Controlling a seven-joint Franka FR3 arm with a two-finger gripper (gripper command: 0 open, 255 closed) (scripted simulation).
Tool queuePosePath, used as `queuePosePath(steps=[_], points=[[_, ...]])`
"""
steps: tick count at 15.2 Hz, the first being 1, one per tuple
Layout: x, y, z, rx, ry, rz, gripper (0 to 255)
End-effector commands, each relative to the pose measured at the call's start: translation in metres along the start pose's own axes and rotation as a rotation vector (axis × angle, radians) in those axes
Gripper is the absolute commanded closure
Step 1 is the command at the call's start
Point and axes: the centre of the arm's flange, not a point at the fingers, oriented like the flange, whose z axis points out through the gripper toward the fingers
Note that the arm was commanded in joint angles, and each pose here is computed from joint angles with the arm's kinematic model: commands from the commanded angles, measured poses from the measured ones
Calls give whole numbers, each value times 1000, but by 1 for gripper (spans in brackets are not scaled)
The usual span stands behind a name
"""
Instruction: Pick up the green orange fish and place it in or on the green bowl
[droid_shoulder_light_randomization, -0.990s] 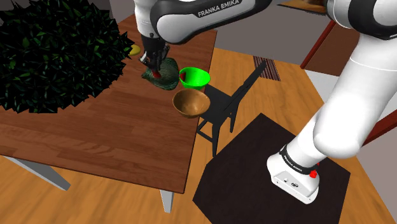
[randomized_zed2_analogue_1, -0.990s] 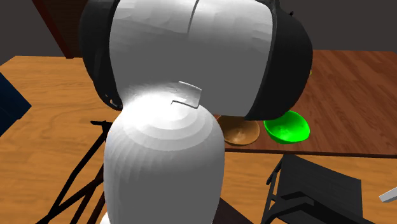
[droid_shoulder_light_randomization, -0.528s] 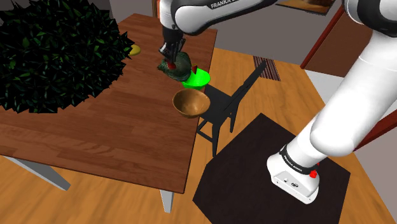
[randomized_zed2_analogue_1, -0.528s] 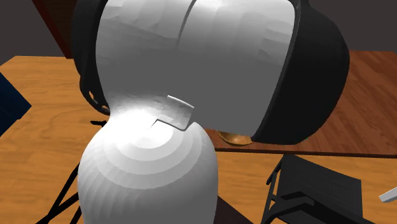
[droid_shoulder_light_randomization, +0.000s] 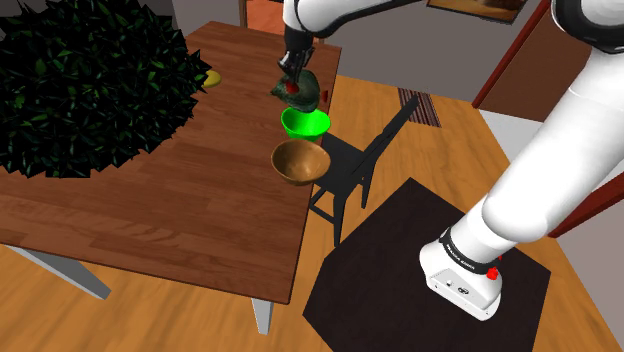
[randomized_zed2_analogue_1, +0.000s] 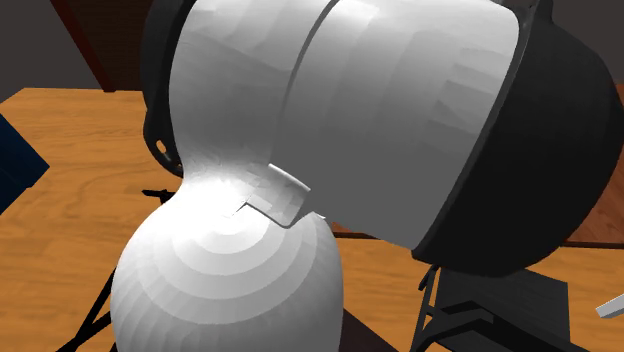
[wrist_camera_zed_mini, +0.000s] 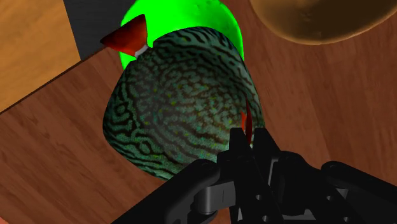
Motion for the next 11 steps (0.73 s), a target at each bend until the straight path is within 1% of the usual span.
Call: queuePosePath(steps=[1,2,11], points=[[-1,27,3,0,1,-1,255],[0,35,4,0,1,-1,255],[-9,27,50,0,1,-1,255]])
